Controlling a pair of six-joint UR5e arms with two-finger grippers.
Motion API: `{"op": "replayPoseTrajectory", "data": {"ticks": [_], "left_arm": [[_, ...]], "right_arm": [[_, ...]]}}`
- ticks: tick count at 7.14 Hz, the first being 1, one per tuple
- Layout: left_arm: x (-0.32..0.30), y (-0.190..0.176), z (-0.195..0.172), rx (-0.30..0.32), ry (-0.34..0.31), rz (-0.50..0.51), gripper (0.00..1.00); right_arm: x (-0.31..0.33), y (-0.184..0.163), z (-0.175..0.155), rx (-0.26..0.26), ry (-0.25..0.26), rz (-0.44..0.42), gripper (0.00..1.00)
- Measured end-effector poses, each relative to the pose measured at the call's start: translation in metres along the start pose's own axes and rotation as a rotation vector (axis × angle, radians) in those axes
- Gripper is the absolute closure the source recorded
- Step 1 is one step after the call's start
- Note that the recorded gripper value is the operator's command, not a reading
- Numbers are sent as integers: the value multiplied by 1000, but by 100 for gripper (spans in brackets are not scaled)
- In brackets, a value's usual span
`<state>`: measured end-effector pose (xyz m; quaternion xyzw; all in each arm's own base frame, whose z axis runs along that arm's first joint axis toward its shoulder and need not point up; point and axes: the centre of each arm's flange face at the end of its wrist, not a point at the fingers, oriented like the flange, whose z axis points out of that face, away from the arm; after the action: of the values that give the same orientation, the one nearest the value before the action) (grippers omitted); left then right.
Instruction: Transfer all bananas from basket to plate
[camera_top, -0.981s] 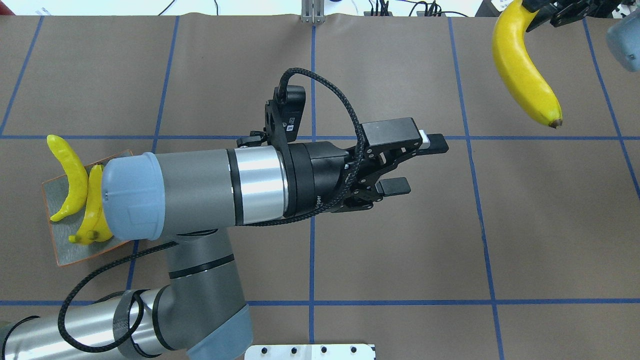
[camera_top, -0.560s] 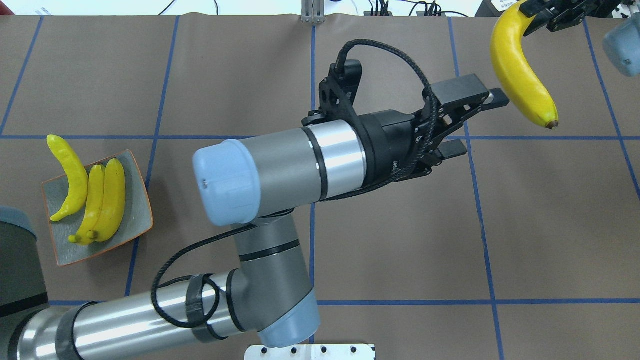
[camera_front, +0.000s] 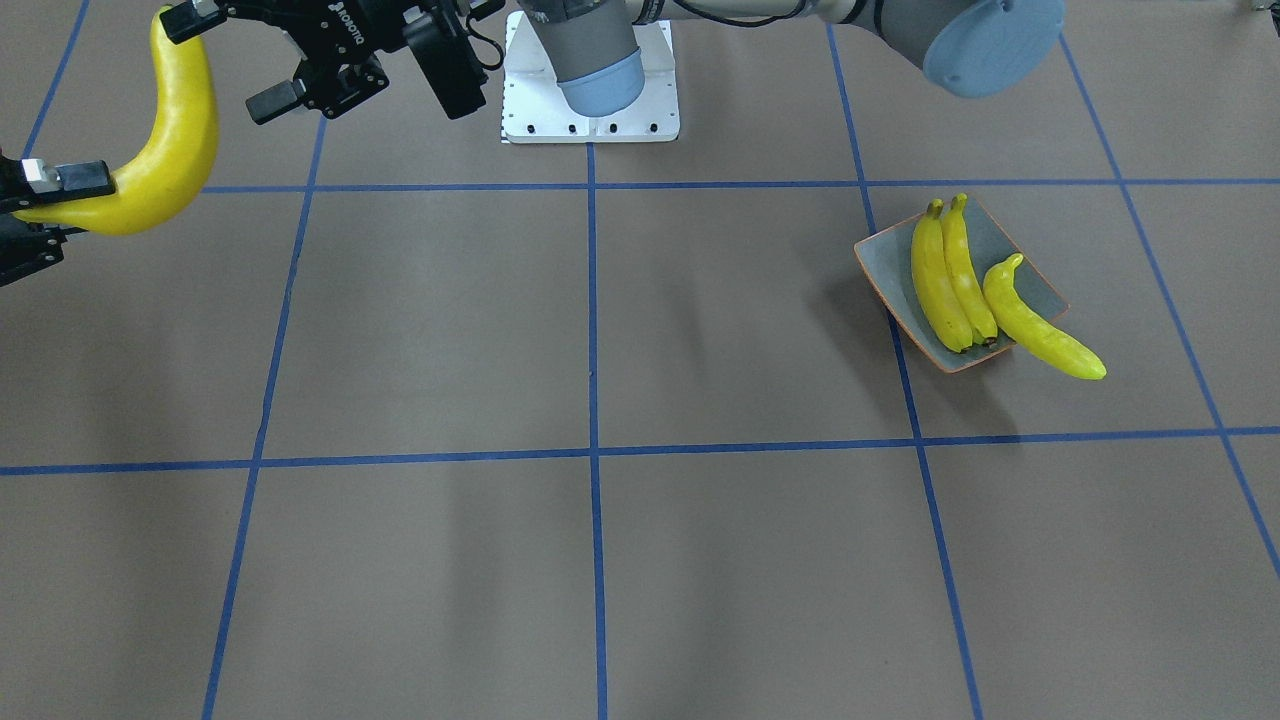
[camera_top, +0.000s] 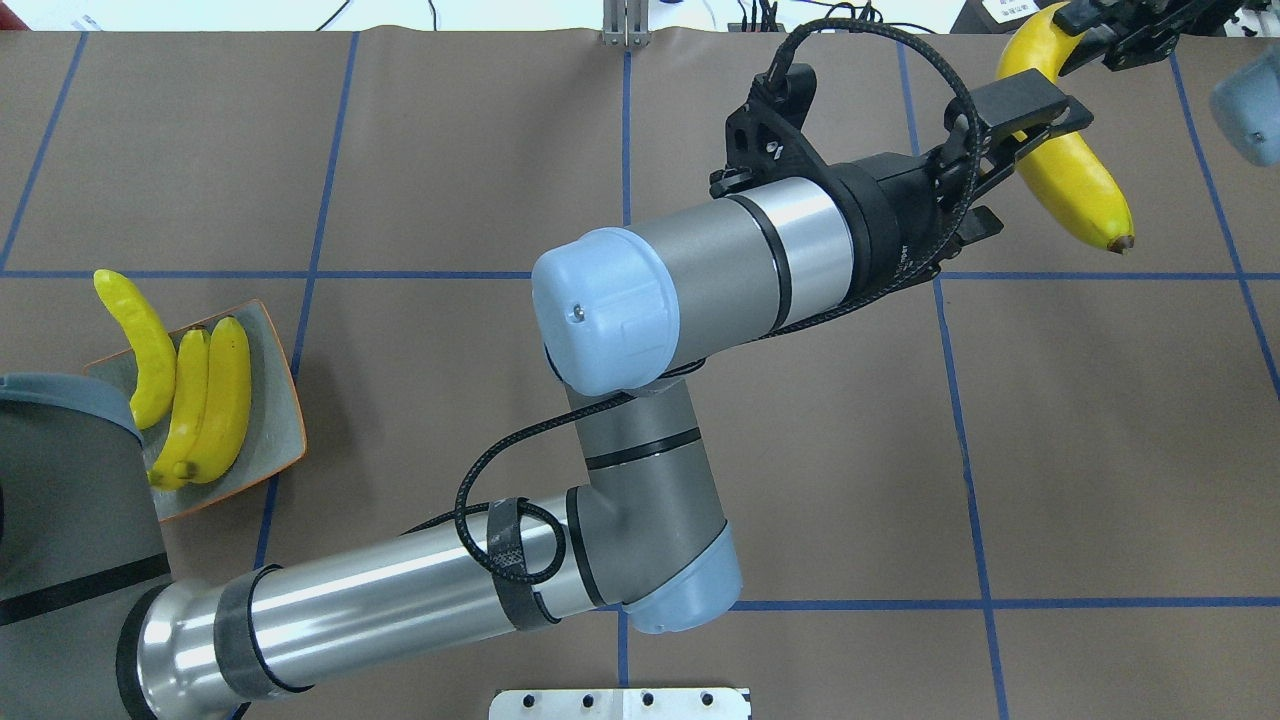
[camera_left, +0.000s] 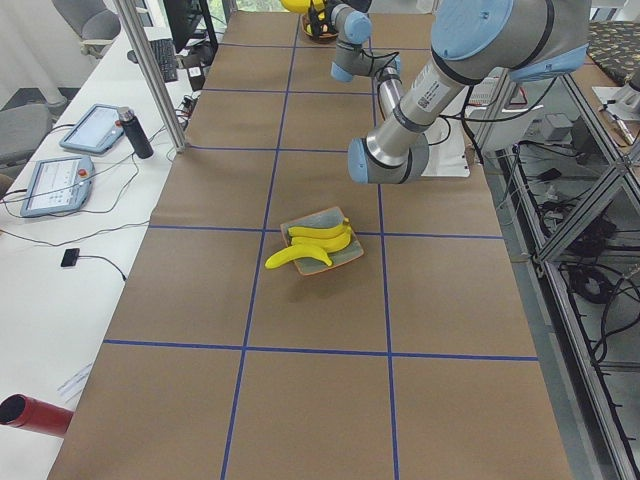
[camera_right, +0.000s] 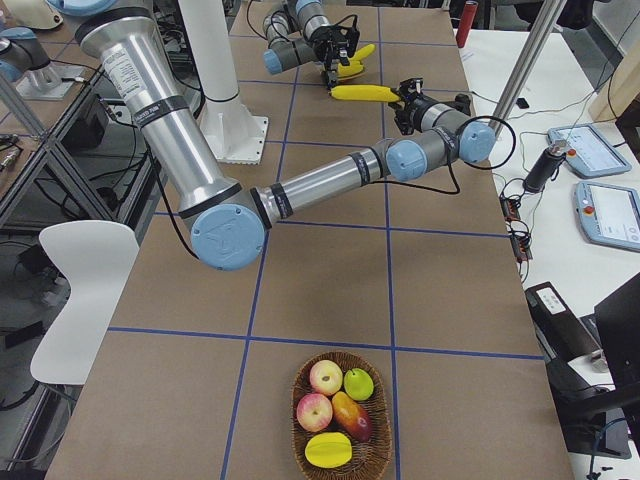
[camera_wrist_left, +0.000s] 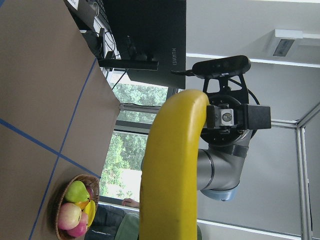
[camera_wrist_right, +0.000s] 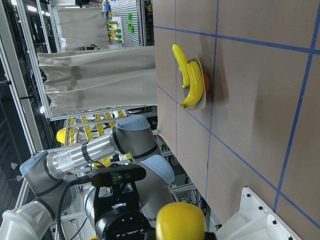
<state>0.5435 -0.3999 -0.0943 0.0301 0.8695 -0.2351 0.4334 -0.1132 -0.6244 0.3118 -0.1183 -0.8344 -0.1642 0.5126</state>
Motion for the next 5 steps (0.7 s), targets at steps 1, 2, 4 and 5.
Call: {"op": "replayPoseTrajectory", "data": {"ticks": [1,2,4,5], "left_arm": [[-1,-4,5,9,-6,3,0],[-1,-6,7,13,-8,3,0],[4,-4,9,13,-2,-16,0],[7,-3,10,14,2,-32,0]], "right_arm": [[-1,0,0,-2,-8,0,100],[-2,0,0,-4,-11,-1,100],[-3,0,2,-8,-12,-5,100],[-4,0,4,-10,-11,-6,100]]}}
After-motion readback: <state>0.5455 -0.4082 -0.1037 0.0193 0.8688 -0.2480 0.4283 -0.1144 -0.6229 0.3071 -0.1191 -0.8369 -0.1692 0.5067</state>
